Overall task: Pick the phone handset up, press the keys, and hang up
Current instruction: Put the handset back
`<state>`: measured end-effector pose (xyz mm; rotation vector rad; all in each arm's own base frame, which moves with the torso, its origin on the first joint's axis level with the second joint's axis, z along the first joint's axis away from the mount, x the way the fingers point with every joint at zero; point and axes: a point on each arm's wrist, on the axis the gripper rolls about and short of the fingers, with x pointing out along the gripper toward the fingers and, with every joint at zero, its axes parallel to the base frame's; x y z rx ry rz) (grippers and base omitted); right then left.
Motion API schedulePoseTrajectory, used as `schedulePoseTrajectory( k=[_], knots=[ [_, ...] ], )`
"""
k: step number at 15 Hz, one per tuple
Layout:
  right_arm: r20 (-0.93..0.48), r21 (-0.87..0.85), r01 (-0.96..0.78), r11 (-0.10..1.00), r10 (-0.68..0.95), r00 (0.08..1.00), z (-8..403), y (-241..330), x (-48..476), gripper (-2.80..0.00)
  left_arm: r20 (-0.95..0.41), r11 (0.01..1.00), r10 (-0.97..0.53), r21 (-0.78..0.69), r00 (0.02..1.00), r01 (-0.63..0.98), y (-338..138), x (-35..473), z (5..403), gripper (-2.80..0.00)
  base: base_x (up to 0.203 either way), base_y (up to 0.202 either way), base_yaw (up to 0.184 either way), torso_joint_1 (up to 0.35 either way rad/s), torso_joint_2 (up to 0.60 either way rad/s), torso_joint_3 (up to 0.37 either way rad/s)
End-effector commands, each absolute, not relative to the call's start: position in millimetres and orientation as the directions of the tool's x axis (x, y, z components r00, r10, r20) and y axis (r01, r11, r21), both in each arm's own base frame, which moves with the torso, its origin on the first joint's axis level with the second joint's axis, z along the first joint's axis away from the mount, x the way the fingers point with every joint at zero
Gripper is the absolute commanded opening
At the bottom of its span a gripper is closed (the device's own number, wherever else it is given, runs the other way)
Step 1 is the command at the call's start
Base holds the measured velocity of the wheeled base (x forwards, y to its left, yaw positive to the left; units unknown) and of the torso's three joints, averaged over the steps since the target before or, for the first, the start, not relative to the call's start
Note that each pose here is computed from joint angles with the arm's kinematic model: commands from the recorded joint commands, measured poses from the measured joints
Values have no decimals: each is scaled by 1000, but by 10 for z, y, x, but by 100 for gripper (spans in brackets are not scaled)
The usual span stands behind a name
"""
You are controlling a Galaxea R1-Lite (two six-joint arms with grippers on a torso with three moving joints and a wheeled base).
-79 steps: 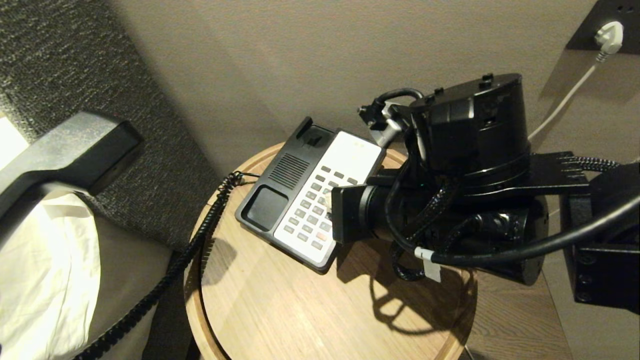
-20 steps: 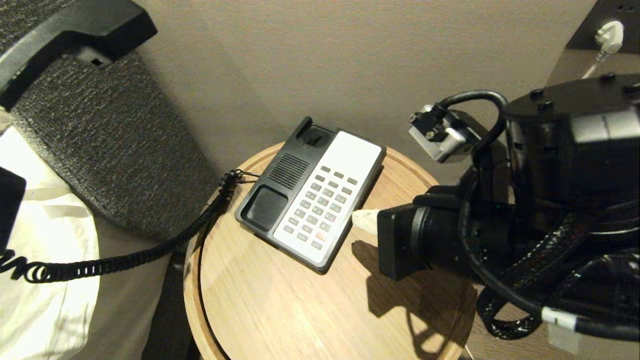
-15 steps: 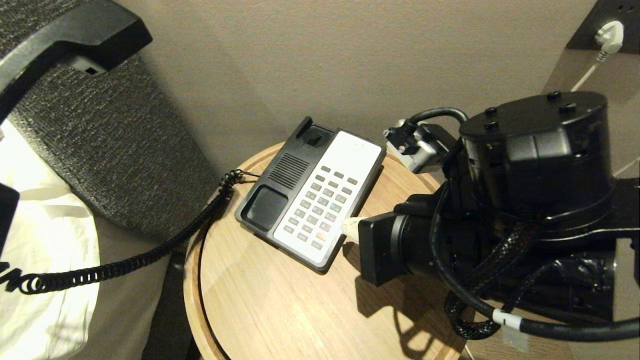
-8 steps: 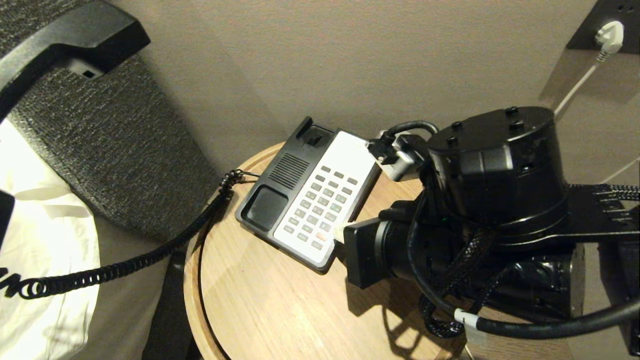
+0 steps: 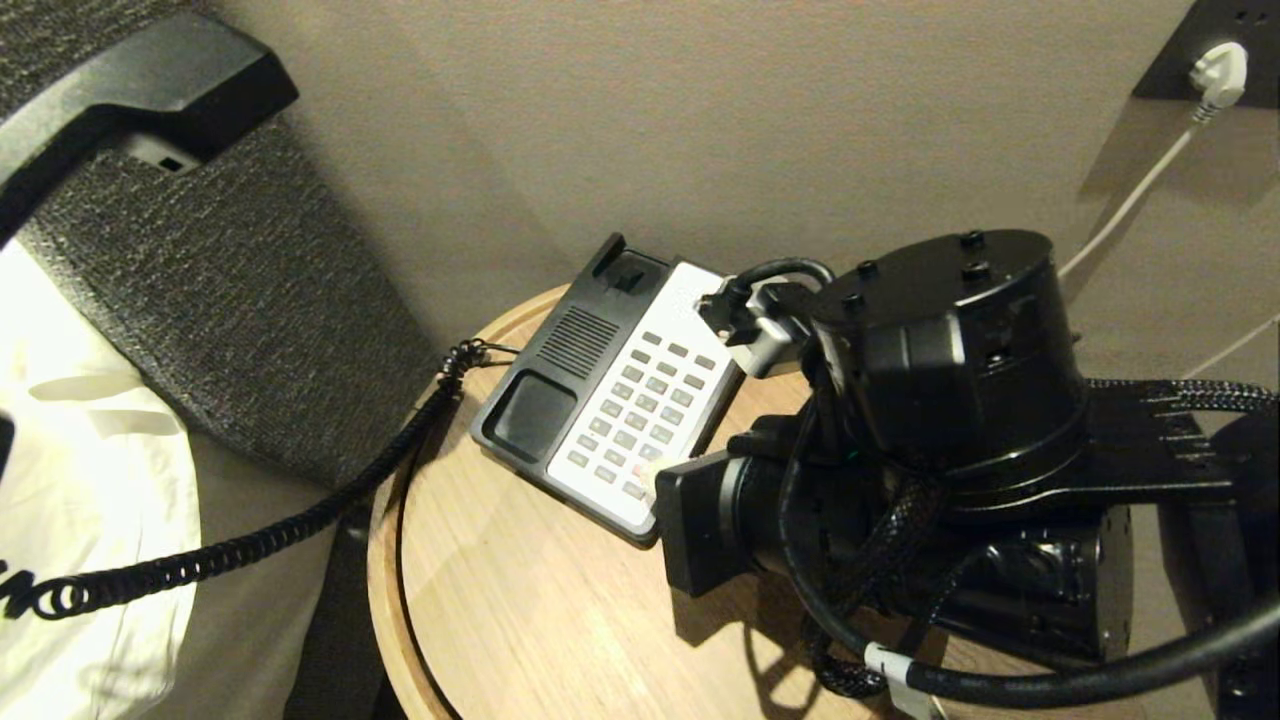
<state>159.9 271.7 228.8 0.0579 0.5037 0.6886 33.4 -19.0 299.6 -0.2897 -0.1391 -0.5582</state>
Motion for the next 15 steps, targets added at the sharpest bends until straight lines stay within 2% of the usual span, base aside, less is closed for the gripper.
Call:
schedulePoseTrajectory(
  k=[1,15],
  knots=[
    [-432,211,-595,776,620,655,2256,2773,1612,-280,220,807,-500,-233,838,543,-171,298,2993,-280,0,0,0,0,0,0],
    [-453,198,-587,785,605,655,2163,2836,1655,-280,232,796,-501,-253,833,549,-150,257,2986,-280,0,0,0,0,0,0]
  ],
)
